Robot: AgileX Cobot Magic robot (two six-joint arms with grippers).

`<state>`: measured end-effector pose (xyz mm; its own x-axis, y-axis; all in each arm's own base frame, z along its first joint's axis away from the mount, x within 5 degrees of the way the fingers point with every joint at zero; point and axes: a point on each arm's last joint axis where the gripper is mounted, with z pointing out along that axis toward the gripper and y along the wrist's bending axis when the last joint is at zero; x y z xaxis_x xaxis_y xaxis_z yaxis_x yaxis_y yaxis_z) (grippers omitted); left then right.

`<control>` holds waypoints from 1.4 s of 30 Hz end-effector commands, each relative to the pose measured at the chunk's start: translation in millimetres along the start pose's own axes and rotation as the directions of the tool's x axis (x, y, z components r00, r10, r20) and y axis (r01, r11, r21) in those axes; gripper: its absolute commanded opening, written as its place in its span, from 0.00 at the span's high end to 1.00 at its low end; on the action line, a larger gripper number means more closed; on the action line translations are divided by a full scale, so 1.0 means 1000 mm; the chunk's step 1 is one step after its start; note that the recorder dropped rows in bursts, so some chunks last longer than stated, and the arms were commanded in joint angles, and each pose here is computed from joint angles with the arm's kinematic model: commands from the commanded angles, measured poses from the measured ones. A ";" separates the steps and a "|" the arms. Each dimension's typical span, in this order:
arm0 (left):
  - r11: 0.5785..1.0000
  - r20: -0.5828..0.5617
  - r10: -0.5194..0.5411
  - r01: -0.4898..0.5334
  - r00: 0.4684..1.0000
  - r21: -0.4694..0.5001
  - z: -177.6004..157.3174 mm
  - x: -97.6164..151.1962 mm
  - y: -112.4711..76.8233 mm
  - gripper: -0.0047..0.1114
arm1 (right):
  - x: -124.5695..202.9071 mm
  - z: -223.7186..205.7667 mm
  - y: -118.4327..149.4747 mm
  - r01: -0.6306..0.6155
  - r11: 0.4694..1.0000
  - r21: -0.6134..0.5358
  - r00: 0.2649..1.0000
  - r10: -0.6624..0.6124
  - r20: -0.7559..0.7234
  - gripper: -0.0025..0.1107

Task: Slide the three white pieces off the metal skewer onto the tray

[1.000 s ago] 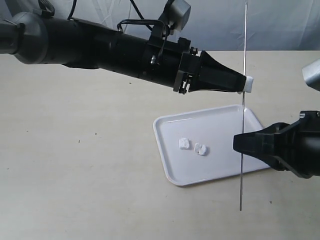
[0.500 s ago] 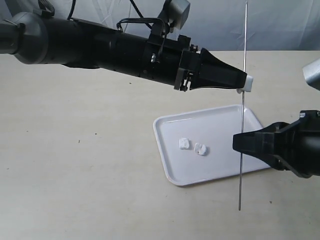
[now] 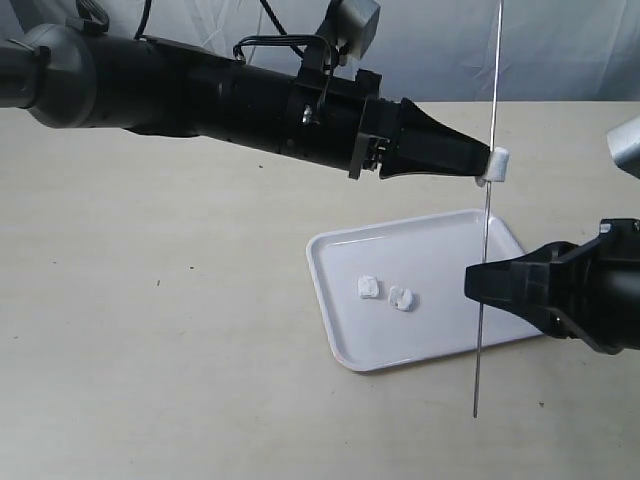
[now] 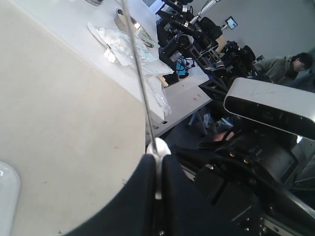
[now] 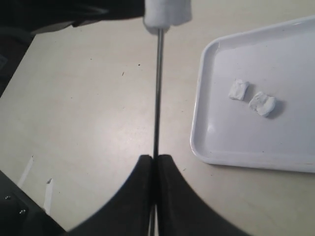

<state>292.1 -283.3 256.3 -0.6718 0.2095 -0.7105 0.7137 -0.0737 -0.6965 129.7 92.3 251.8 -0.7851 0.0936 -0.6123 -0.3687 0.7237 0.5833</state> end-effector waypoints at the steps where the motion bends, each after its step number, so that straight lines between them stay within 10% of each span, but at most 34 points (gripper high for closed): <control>1: 1.000 0.000 -0.015 0.015 1.000 0.023 0.005 0.003 -0.001 0.96 | -0.003 -0.001 0.001 0.007 1.000 -0.006 1.000 -0.007 0.014 0.98; 19: 0.999 0.059 -0.018 0.016 0.998 0.045 0.007 -0.008 -0.005 0.96 | 0.021 0.014 -0.010 -0.019 0.999 -0.031 0.990 0.014 -0.140 0.98; 42: 0.979 0.183 0.132 -0.099 0.974 -0.181 -0.013 -0.055 0.005 0.96 | 0.050 0.016 -0.014 -0.049 0.993 -0.104 0.970 0.023 -0.242 0.98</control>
<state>330.5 -282.5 286.3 -0.6090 0.0459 -0.7918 0.7927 0.0695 -0.6057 104.7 97.9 205.2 -0.8903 -0.0494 -0.4527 -0.3728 0.6498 0.6624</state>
